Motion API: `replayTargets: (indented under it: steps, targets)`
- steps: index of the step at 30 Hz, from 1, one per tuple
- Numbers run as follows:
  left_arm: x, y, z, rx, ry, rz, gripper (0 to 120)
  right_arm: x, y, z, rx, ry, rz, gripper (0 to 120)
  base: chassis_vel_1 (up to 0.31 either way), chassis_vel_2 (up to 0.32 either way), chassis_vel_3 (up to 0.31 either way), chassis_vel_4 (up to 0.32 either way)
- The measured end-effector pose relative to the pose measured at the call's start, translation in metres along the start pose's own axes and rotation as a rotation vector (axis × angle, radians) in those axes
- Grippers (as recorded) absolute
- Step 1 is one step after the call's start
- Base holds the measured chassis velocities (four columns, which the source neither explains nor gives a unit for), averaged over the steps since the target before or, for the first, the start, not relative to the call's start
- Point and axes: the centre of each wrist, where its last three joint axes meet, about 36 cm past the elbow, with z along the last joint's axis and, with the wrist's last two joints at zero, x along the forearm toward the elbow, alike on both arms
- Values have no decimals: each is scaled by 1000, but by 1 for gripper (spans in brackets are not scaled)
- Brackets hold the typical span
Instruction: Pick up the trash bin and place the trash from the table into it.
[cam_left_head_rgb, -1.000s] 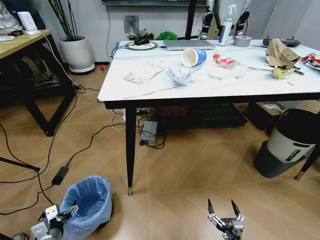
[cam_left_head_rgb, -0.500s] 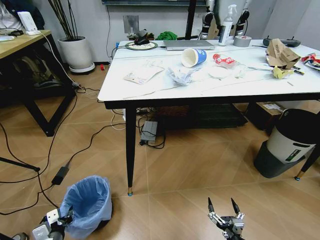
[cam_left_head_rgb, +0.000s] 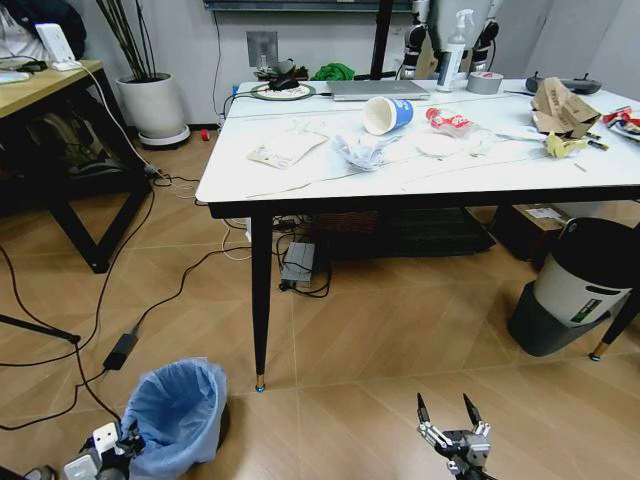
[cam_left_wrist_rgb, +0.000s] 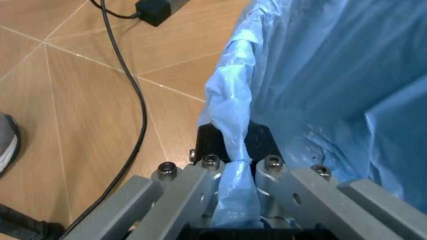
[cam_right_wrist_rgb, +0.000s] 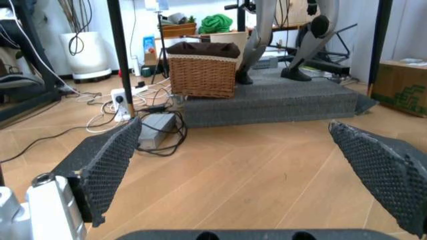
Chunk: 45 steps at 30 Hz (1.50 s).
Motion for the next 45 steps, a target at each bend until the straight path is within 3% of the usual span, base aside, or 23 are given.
replayTargets:
  steps: [10,19,24,32,38,45]
  targets:
    - [29,-11,-3,-28,-25,108,0,1,-7,-3,10,1,-4,100,0,0,0,0]
    - [69,-27,-21,-245,-140,246,0,1,-12,-20,39,-16,-21,100,0,0,0,0]
    - [87,-39,-31,-279,-182,316,0,3,-16,-28,60,-22,-30,100,0,0,0,0]
    - [124,-53,-39,-185,-172,573,0,9,-24,-40,97,-28,-39,100,0,0,0,0]
    - [146,-74,-40,-145,-133,587,0,12,-29,-44,118,-26,-42,100,0,0,0,0]
    - [167,-105,-50,-20,-93,616,0,17,-30,-48,135,-21,-48,100,0,0,0,0]
